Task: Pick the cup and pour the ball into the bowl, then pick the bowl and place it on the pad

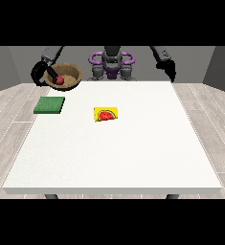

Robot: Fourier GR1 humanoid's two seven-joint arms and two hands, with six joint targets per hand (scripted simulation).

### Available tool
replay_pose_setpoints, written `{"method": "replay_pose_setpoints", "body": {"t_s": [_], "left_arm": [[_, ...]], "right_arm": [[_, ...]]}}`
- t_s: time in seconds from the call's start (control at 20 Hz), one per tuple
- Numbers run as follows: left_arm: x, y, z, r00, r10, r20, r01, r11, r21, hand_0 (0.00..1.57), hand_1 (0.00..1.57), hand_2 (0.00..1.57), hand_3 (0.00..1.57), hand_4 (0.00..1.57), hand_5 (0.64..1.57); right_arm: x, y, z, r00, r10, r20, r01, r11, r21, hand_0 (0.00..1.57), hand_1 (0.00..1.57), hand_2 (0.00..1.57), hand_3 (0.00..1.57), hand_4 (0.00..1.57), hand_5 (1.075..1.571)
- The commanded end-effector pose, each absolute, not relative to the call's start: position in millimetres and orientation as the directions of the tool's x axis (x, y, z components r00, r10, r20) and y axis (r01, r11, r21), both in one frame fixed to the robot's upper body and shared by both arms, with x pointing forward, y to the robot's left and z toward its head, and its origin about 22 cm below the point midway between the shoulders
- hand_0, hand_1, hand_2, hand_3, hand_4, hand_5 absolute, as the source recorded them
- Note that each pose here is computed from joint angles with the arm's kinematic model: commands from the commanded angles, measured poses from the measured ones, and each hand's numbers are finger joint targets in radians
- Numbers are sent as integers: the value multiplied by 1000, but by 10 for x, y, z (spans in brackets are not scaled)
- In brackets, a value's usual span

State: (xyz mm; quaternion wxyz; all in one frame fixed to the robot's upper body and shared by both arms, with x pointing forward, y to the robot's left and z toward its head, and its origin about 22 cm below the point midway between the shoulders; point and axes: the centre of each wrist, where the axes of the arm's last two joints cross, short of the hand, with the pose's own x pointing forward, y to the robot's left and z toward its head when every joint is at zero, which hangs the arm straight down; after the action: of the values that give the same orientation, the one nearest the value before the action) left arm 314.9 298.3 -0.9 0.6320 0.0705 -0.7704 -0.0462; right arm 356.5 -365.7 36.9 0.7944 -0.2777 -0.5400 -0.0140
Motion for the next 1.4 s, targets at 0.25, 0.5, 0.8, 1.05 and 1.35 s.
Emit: {"method": "replay_pose_setpoints", "body": {"t_s": [0.25, 0.5, 0.8, 1.05, 1.35], "left_arm": [[3091, 4250, 789, -326, -155, 933, -166, 981, 105, 0, 0, 0, 0, 1296, 1571], [2849, 4822, 1006, -433, -149, 889, -159, 983, 87, 0, 0, 0, 0, 1248, 1569], [2884, 4889, 1083, -444, -138, 885, -160, 984, 73, 0, 0, 0, 0, 1185, 1559], [2898, 4950, 1385, -485, -173, 857, -160, 981, 108, 0, 0, 0, 0, 1175, 1551], [2848, 4956, 1267, -430, -181, 884, -185, 977, 110, 0, 0, 0, 0, 1178, 1550]], "right_arm": [[3267, -4216, 288, 352, 254, 901, 422, 816, -395, 1571, 1571, 1571, 0, 864, 1570], [3203, -4522, 452, 241, 258, 936, 507, 789, -348, 1571, 1571, 1571, 0, 793, 1566], [3310, -4675, 706, 234, 174, 956, 590, 757, -282, 1571, 1571, 1571, 252, 544, 1561], [3314, -4735, 651, 267, 181, 946, 607, 731, -311, 850, 850, 880, 1102, 0, 1513], [3320, -4730, 611, 292, 186, 938, 535, 781, -322, 0, 0, 184, 118, 0, 1392]]}}
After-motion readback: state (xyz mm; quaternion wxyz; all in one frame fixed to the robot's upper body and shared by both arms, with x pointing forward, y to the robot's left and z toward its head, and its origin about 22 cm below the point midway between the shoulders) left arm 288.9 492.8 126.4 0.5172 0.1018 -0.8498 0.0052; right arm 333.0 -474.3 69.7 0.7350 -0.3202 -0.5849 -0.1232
